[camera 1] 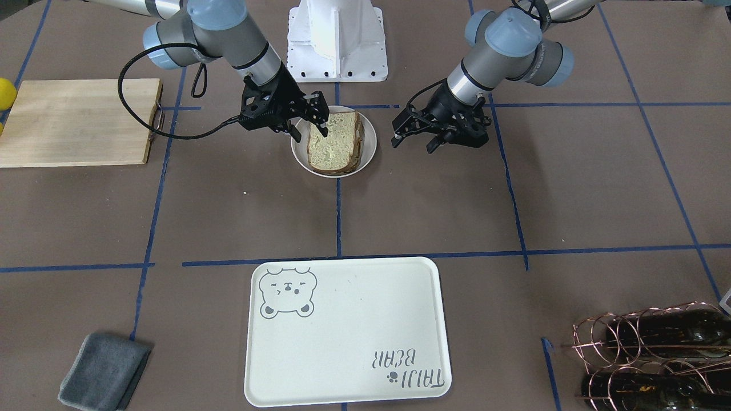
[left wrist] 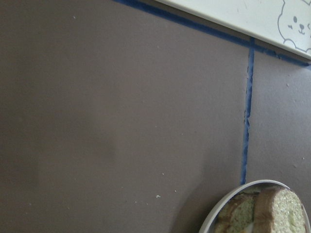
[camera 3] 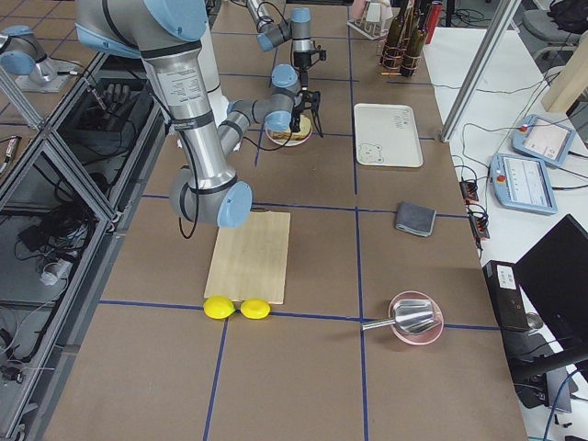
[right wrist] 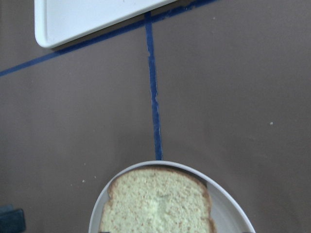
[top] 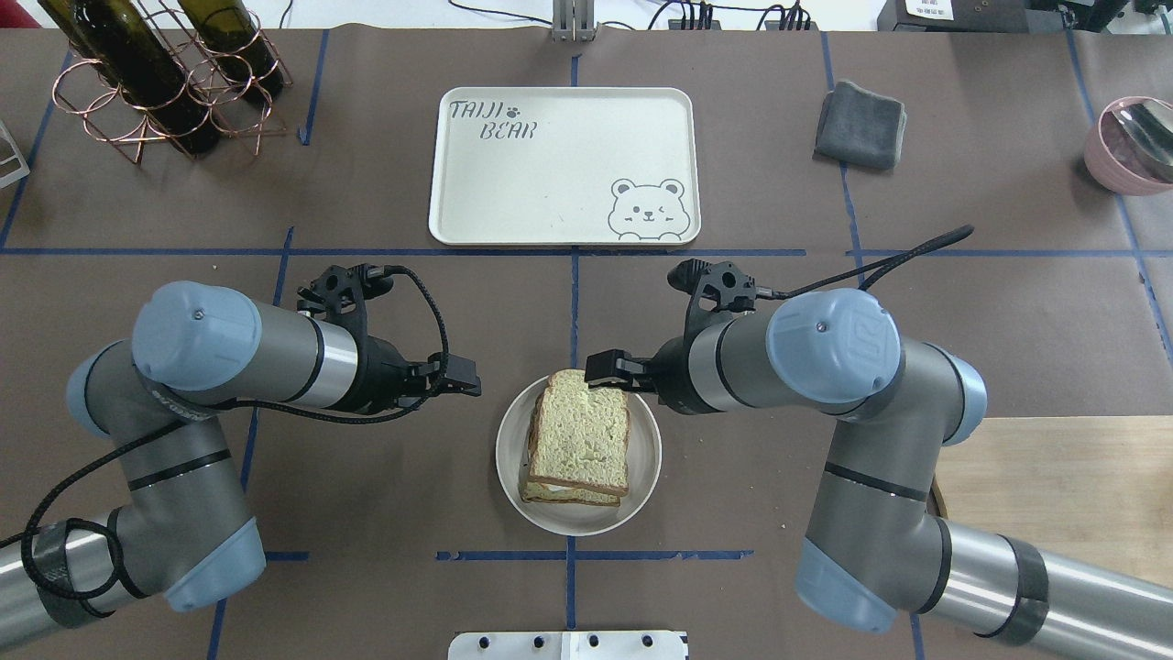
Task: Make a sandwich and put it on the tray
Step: 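Grasp the plate rim with the left gripper while the right arm withdraws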
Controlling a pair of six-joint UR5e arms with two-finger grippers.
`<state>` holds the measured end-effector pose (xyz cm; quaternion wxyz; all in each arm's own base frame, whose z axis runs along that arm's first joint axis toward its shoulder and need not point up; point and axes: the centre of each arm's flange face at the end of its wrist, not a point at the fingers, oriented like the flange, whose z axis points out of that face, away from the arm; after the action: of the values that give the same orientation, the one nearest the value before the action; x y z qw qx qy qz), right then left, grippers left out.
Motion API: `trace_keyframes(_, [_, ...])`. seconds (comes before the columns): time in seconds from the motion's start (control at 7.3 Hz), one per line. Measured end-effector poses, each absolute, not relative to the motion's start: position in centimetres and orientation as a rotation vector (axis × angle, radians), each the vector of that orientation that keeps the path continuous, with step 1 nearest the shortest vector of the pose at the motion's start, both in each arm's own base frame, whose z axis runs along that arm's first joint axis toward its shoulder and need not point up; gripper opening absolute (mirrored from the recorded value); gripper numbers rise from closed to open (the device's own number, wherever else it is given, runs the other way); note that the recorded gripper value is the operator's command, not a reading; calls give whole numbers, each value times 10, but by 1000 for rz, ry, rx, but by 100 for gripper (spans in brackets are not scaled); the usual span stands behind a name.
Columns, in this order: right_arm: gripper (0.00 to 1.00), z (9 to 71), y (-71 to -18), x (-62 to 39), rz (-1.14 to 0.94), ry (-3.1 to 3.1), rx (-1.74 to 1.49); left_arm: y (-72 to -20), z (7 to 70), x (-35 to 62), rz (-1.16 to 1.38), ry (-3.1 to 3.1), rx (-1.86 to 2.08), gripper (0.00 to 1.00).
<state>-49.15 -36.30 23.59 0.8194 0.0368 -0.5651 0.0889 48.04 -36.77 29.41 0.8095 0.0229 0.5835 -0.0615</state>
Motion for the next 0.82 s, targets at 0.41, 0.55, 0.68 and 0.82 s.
trace_keyframes(0.41, [100,234,-412,-422,231,-1178,19,-340,289,529,-110,1234,18,58])
trace_keyframes(0.55, [100,231,-418,-406,234,-1150,16,-335,288,540,-111,1230,16,48])
trace_keyframes(0.68, [100,229,-420,-395,222,-1119,21,-331,287,547,-114,1228,9,38])
trace_keyframes(0.82, [100,227,-421,-387,207,-1090,27,-327,288,553,-116,1224,0,27])
